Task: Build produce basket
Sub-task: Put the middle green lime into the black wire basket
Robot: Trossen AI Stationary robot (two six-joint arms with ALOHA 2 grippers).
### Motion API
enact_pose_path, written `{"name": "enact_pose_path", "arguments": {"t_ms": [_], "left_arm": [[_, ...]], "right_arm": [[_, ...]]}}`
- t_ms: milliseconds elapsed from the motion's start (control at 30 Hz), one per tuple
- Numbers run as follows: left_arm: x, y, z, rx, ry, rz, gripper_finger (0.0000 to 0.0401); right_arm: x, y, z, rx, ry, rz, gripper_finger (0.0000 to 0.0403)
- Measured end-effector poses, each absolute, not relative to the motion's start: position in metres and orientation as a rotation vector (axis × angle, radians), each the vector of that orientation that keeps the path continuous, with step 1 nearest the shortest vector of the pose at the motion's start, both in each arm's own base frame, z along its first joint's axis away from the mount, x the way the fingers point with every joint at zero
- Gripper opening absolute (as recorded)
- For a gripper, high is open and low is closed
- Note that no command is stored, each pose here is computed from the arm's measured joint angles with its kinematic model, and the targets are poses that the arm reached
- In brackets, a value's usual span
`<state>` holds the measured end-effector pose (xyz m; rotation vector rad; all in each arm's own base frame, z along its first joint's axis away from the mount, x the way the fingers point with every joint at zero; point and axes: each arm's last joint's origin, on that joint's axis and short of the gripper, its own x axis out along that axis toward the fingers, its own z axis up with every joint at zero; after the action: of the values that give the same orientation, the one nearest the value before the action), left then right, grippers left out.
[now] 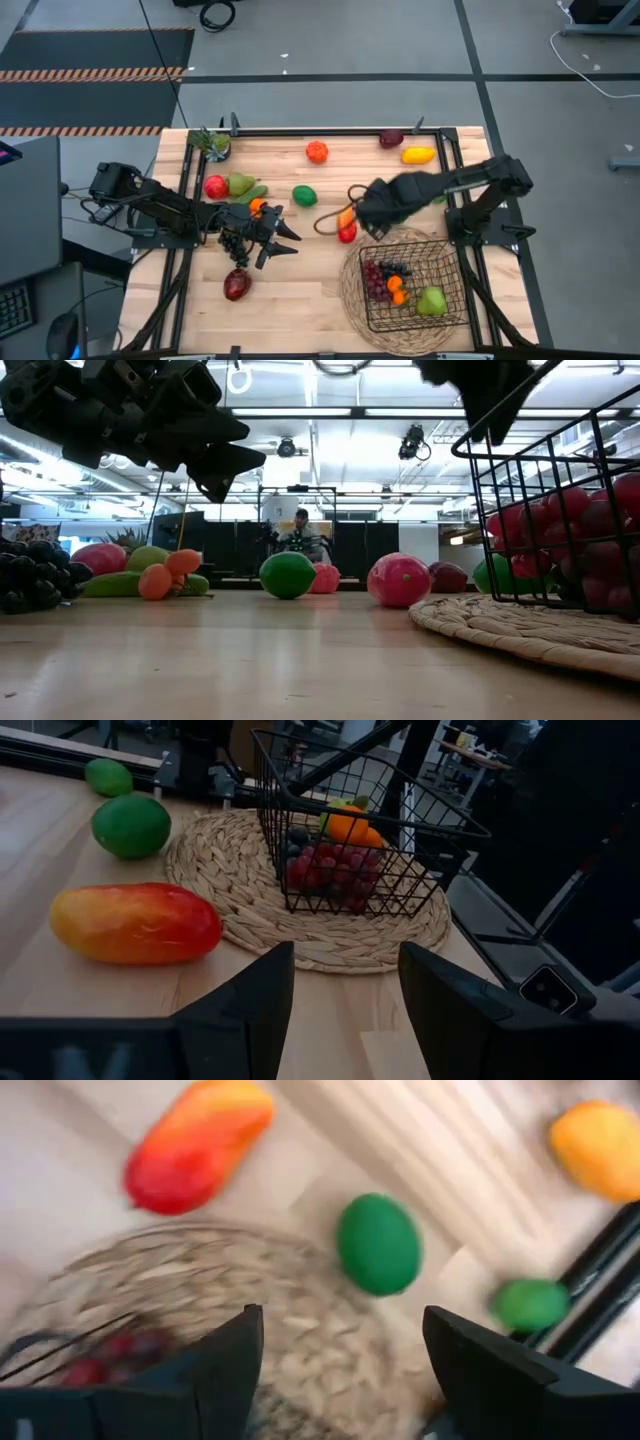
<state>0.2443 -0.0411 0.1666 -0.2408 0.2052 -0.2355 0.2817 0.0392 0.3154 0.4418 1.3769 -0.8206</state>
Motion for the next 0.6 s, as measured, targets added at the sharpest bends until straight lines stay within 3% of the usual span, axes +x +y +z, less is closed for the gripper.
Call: {"name": "enact_pose_path", "arguments": {"t_ms": [233, 400, 600], "left_arm": [[0.244, -0.041, 0.166, -0.230, 0.209, -0.236, 0.0188], [0.244, -0.041, 0.166, -0.222, 0.209, -0.237, 0.0188], [0.244, -0.041, 0.166, -0.207, 0.210, -0.237, 0.0187]], "right_arm": [[0.277, -0.017, 0.286, 0.473, 1.572, -0.845, 0.0279], [0.267, -0.034, 0.257, 0.510, 1.720, -0.754, 0.0279], [0.266, -0.041, 0.230, 0.537, 1.731, -0.613, 0.0279]]}}
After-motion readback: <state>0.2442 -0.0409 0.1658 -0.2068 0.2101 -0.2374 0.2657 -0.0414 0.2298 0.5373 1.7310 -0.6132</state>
